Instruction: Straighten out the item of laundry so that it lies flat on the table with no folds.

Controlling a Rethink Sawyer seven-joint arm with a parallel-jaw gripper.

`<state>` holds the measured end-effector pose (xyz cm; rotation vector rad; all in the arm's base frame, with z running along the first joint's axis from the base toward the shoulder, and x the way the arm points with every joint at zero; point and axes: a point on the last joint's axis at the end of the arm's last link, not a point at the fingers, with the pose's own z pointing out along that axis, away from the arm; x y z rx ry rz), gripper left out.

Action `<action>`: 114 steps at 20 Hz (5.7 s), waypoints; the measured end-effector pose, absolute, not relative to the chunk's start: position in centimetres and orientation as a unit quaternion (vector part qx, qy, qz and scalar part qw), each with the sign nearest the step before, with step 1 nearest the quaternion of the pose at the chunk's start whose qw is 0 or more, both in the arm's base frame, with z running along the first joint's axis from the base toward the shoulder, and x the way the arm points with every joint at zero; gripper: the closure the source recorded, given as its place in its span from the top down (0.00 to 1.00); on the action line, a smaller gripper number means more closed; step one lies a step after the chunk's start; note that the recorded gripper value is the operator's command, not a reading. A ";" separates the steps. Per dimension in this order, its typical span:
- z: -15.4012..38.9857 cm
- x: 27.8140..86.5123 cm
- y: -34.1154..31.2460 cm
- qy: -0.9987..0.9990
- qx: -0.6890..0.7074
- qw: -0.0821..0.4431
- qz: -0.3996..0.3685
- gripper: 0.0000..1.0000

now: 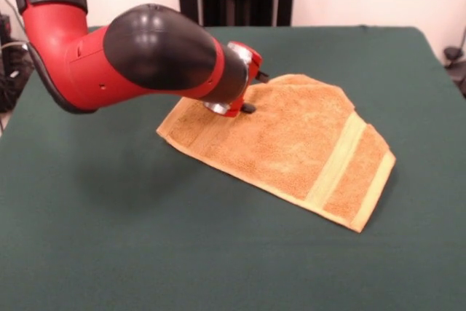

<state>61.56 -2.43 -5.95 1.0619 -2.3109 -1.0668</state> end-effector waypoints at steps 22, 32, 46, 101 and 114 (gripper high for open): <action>-5.8 61.4 -3.2 -0.724 0.553 0.126 -0.392 1.00; -7.1 61.9 -5.7 -0.712 0.501 0.113 -0.479 1.00; -7.1 58.4 -13.3 -0.804 0.234 0.228 -0.497 1.00; -5.9 67.0 1.5 -0.901 0.051 0.229 -0.364 1.00; -6.9 65.3 -0.9 -0.903 0.079 0.244 -0.344 1.00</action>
